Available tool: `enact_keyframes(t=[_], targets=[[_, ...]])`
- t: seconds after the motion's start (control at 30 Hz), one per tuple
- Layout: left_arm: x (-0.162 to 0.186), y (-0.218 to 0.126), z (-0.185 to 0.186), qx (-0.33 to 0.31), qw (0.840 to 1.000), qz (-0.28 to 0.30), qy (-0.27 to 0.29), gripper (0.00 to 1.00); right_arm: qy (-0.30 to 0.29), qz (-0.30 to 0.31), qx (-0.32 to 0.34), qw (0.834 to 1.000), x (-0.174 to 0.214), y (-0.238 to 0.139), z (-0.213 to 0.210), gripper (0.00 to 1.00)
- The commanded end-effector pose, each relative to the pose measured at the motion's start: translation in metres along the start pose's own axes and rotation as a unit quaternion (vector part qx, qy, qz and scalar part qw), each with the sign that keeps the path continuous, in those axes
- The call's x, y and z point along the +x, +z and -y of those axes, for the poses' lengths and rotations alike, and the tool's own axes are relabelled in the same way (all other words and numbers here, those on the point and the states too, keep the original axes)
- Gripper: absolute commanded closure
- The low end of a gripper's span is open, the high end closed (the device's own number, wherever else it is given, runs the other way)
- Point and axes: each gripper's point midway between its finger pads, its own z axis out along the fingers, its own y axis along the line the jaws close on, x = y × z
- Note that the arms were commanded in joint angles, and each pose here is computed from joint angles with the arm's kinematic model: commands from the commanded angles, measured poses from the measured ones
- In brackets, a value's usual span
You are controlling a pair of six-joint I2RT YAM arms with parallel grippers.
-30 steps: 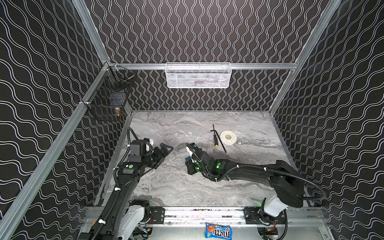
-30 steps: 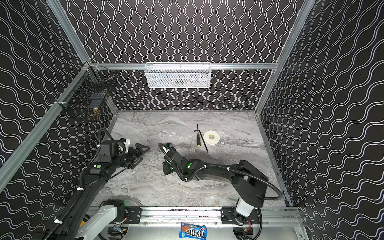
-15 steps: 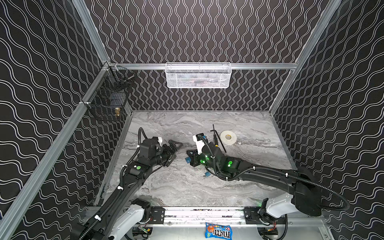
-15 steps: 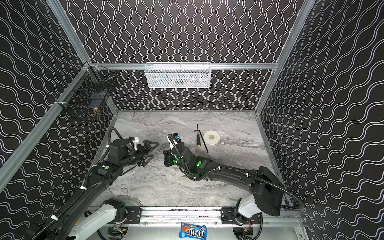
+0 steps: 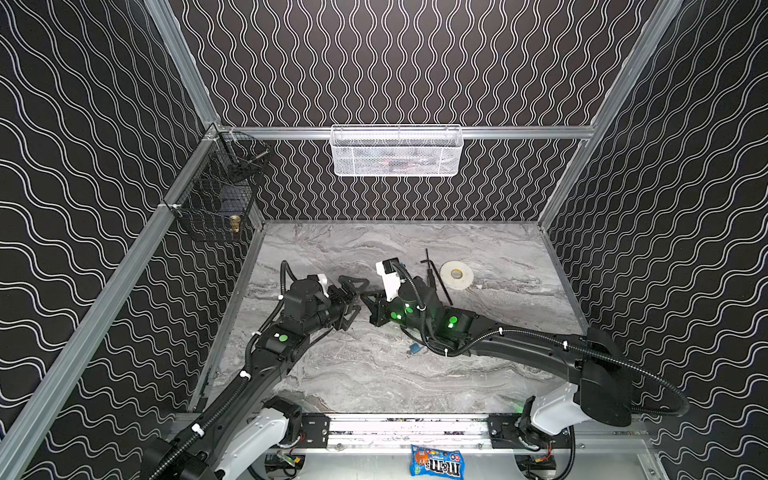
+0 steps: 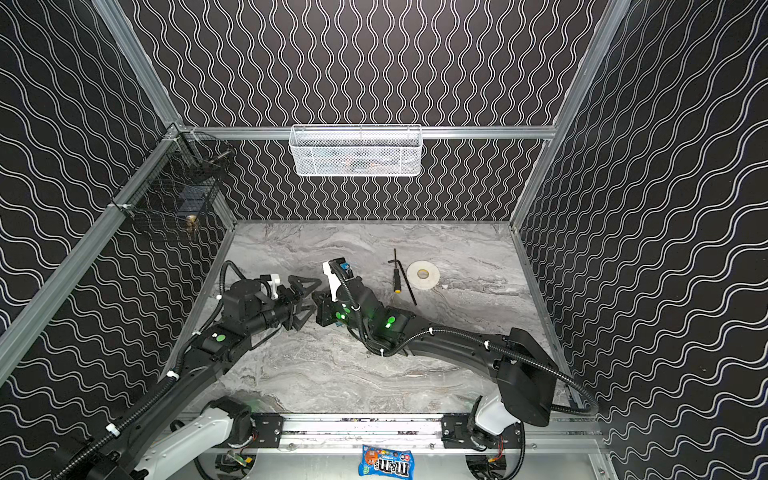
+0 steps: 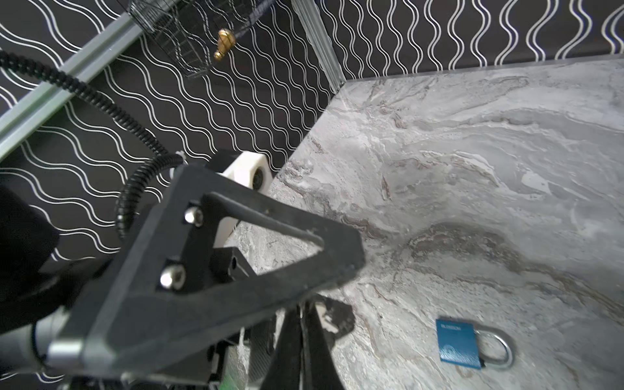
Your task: Unlock with the key
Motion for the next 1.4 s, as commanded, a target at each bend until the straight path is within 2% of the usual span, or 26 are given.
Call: enact_keyframes(t=[0.0, 0.47, 0.8, 1.13, 1.37], targets=[[-0.003, -0.002, 0.021, 0.035, 0.999, 0.011, -0.009, 0.01, -0.004, 0.022, -0.025, 0.999, -0.012, 0.003, -0.014, 1.00], [-0.008, -0.007, 0.032, 0.058, 0.998, 0.029, -0.023, 0.13, -0.002, 0.010, -0.036, 0.999, 0.002, 0.003, -0.014, 1.00], [-0.012, -0.011, 0.027, 0.046, 0.998, 0.047, -0.024, 0.35, -0.002, 0.010, -0.030, 0.999, 0.006, -0.006, -0.009, 1.00], [-0.014, -0.009, 0.016, 0.028, 0.998, 0.053, -0.030, 0.61, -0.002, 0.017, -0.016, 1.000, 0.004, -0.013, -0.003, 1.00], [-0.015, -0.008, 0.011, 0.020, 0.998, 0.056, -0.031, 0.74, -0.004, 0.014, -0.018, 1.000, 0.006, -0.013, -0.005, 1.00]])
